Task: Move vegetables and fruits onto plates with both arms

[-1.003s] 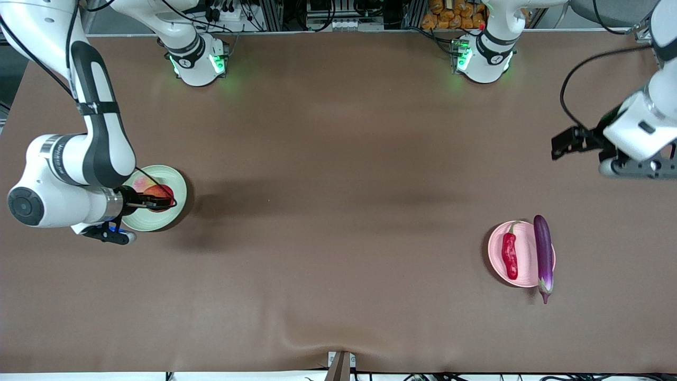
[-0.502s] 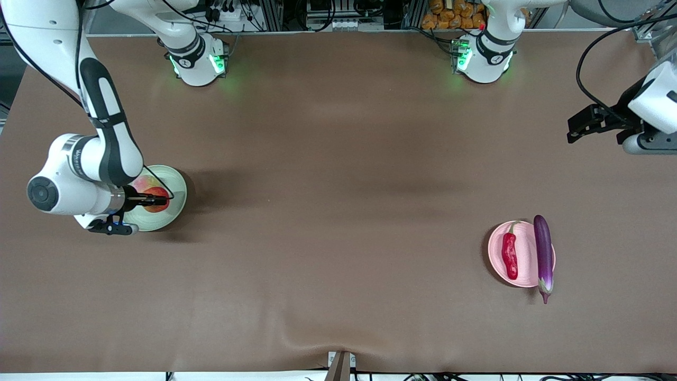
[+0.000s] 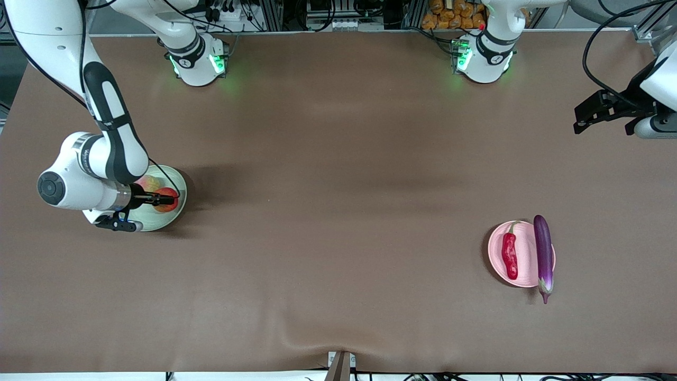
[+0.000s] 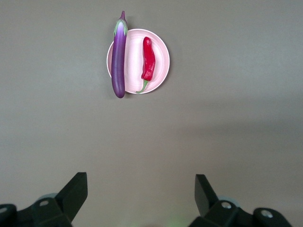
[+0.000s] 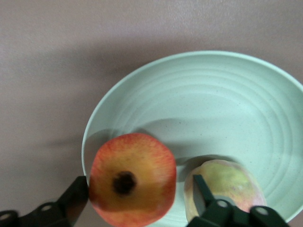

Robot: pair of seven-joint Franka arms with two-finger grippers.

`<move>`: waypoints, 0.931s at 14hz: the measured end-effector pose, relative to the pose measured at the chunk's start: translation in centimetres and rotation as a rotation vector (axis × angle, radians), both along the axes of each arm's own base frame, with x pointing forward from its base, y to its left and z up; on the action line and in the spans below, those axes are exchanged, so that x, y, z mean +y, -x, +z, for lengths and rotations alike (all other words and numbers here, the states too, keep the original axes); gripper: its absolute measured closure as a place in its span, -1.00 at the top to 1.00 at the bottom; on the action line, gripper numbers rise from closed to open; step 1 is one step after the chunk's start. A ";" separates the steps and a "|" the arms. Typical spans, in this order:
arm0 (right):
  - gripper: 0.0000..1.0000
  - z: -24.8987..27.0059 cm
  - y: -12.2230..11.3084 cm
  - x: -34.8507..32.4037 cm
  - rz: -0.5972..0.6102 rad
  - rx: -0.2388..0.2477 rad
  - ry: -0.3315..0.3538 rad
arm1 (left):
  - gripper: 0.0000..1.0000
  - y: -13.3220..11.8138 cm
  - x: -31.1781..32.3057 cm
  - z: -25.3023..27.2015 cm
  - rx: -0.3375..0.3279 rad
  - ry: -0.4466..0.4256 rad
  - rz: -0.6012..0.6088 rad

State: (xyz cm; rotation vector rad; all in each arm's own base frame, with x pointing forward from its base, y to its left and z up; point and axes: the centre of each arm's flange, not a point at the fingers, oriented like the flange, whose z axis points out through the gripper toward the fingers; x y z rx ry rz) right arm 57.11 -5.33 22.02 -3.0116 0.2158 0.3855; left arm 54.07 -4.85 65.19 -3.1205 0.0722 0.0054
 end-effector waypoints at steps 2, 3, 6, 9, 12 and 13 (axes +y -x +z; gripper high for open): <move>1.00 2.1 -1.1 0.5 0.018 0.033 -0.022 | 1.00 0.0 0.0 0.0 0.003 0.000 -0.003; 1.00 4.6 -2.4 0.9 0.035 0.051 -0.039 | 1.00 0.0 -0.1 0.0 0.002 0.000 -0.004; 1.00 16.1 -7.0 2.0 0.085 -0.002 -0.062 | 1.00 0.1 -0.4 0.1 0.001 0.000 -0.011; 1.00 25.7 -8.6 2.9 0.131 -0.062 -0.050 | 1.00 0.2 -1.5 0.2 -0.002 0.000 -0.030; 1.00 32.7 -7.5 3.6 0.169 -0.062 -0.037 | 1.00 0.2 -1.2 0.3 -0.003 0.000 -0.025; 1.00 34.9 -6.9 4.1 0.182 -0.064 -0.040 | 1.00 0.2 -1.0 0.3 -0.003 0.000 -0.021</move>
